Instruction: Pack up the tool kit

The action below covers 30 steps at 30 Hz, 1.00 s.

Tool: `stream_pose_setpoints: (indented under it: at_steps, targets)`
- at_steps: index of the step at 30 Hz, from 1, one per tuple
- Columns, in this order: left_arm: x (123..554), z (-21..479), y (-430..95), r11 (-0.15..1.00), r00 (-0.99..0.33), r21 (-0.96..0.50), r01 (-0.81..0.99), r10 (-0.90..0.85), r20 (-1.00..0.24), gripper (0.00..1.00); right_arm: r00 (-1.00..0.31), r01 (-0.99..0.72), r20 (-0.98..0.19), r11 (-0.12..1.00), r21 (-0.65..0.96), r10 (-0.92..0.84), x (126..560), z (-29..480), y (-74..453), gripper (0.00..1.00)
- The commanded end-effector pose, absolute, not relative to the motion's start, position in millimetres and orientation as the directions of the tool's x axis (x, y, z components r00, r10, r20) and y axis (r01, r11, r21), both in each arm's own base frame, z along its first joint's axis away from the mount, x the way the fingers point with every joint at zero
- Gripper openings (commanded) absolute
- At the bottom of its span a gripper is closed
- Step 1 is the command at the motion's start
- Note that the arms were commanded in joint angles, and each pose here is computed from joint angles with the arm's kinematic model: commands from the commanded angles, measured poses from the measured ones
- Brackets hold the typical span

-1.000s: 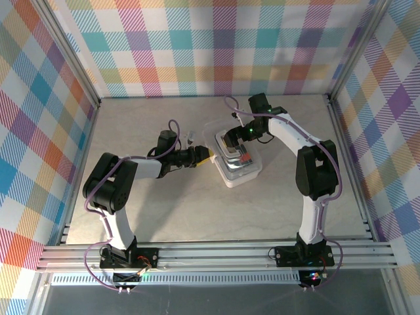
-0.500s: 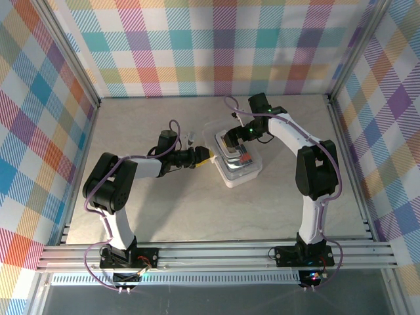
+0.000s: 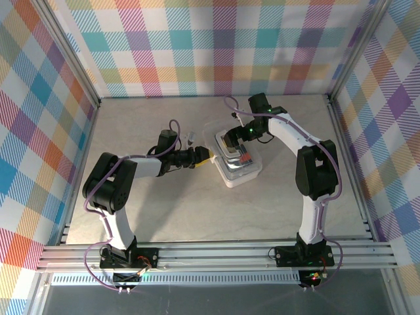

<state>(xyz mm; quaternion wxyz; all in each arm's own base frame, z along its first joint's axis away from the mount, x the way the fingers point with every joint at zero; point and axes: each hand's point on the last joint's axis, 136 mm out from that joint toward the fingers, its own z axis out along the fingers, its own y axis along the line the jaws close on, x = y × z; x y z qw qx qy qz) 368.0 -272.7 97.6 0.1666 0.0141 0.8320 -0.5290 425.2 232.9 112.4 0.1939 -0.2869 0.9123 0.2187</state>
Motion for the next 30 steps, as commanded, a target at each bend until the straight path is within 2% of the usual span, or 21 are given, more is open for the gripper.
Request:
stream_pose_setpoints:
  at_steps: [1, 30]
  targets:
    - [369.0, 101.3, -268.6, 0.463, -0.941, -0.858, 0.221, -0.13, -0.313, 0.54, -0.814, -0.566, -0.124, 0.729, 0.385, -0.567, 346.1, 21.2, 228.4, 0.99]
    - [375.0, 81.7, -269.0, 0.499, -0.955, -0.847, 0.183, -0.115, -0.275, 0.54, -0.815, -0.564, -0.119, 0.729, 0.389, -0.567, 344.7, 19.4, 228.3, 0.99]
